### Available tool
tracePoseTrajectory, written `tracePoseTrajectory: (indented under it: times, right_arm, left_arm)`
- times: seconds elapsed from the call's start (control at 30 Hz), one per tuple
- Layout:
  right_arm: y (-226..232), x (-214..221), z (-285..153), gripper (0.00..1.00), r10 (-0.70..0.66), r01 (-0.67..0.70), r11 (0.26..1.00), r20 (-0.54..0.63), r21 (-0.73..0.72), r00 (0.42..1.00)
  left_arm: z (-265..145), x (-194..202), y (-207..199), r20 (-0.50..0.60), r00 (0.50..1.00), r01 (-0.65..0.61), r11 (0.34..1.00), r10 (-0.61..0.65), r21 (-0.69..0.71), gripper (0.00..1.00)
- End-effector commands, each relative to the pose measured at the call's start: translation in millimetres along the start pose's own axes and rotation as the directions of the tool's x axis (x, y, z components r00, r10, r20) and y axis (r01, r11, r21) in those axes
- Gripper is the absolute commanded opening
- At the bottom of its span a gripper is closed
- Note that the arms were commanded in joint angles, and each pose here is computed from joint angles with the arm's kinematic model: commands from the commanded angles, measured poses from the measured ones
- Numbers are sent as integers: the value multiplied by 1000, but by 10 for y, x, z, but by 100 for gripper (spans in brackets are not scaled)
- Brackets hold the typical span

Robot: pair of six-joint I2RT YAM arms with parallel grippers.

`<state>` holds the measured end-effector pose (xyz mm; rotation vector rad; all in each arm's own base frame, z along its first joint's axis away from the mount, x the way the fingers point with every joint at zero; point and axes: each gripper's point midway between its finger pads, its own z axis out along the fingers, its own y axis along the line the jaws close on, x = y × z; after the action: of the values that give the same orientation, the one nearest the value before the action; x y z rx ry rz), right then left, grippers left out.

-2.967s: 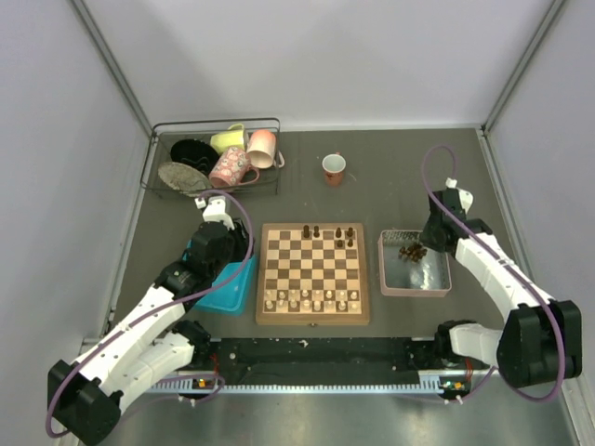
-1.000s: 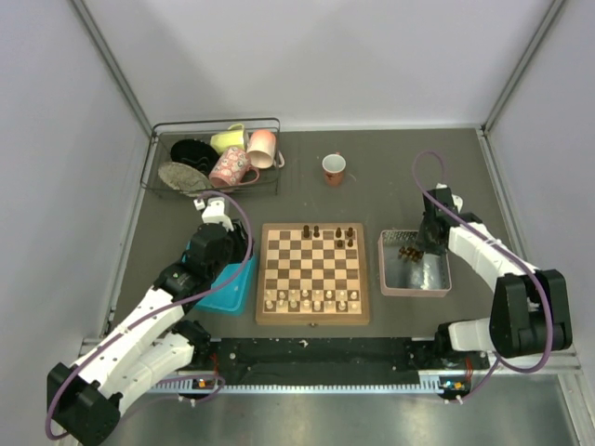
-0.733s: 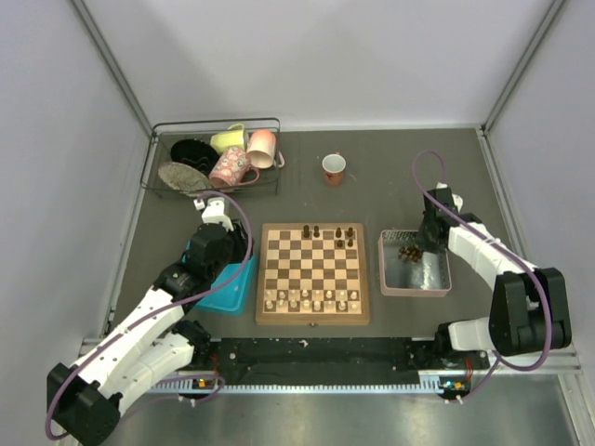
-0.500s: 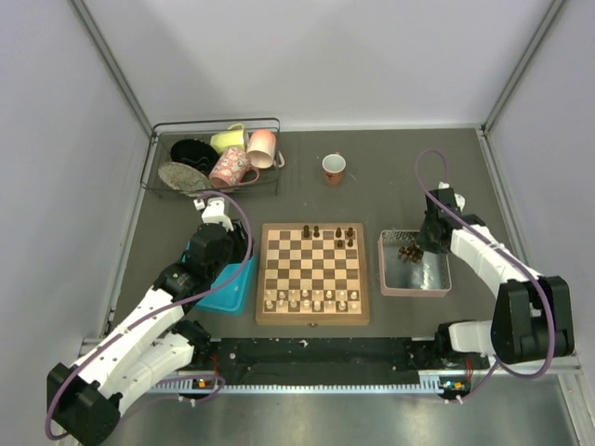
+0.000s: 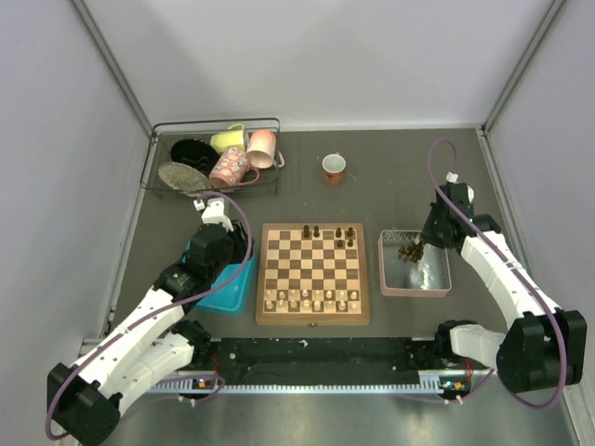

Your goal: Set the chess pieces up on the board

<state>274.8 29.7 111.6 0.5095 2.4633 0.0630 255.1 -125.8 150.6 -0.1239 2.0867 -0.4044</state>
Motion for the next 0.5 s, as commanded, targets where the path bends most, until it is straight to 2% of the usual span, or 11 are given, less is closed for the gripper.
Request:
tracePoseTrajectory:
  times: [0.0, 0.03, 0.13, 0.47]
  right_arm:
    - [9, -90, -71, 23, -15, 15, 1000, 10, -3, 1000]
    - [-26, -45, -14, 28, -17, 18, 1000, -10, 17, 1000]
    - [-61, 48, 108, 32, -15, 16, 999, -39, 39, 999]
    - [-93, 177, 339, 27, 4, 0, 998, -75, 55, 997]
  left_arm:
    - [8, -71, -61, 33, 999, 20, 999, -21, 31, 45]
    - [12, -63, -61, 31, 999, 20, 999, -21, 31, 45]
    - [14, -61, -66, 29, 999, 20, 999, -21, 34, 45]
    - [0, -107, -72, 38, 999, 10, 999, -12, 31, 45]
